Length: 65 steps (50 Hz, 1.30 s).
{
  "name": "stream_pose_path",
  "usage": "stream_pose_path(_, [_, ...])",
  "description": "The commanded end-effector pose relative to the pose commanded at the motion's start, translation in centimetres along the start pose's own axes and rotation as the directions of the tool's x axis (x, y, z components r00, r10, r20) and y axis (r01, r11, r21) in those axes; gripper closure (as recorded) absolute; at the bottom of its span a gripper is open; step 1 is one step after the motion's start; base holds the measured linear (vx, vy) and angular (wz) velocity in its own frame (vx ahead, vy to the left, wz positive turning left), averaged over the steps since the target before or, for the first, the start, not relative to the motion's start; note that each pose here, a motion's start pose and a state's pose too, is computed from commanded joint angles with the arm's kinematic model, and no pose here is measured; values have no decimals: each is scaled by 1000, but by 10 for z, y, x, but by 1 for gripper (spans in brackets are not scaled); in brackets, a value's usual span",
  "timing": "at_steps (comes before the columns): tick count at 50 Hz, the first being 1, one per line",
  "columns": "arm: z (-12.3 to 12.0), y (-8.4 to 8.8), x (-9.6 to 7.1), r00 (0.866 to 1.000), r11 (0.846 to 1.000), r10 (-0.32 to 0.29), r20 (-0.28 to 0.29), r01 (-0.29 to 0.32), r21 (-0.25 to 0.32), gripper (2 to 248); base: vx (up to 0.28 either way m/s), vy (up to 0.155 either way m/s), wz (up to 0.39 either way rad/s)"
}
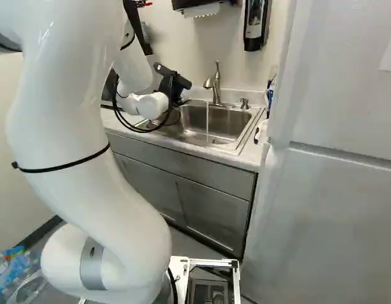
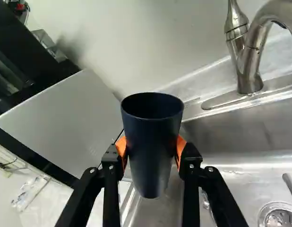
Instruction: Rinse the cup and place it in the tray
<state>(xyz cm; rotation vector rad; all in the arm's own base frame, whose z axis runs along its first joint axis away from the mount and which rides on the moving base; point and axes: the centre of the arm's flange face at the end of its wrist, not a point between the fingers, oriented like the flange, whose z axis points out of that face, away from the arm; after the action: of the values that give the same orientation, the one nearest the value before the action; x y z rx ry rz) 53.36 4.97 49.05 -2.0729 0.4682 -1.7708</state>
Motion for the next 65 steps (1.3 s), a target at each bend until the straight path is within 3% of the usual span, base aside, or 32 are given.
stream_pose_path(13, [0, 0, 0, 991, 991, -136, 0, 136, 0, 130, 0, 0, 0])
stream_pose_path(27, [0, 0, 0, 960, 960, -280, 0, 280, 0, 130, 0, 0, 0])
stream_pose_path(40, [0, 0, 0, 913, 913, -408, 0, 408, 0, 130, 0, 0, 0])
stream_pose_path(54, [0, 0, 0, 843, 843, -538, 0, 538, 0, 130, 0, 0, 0])
stream_pose_path(65, [0, 0, 0, 843, 843, -538, 0, 538, 0, 130, 0, 0, 0])
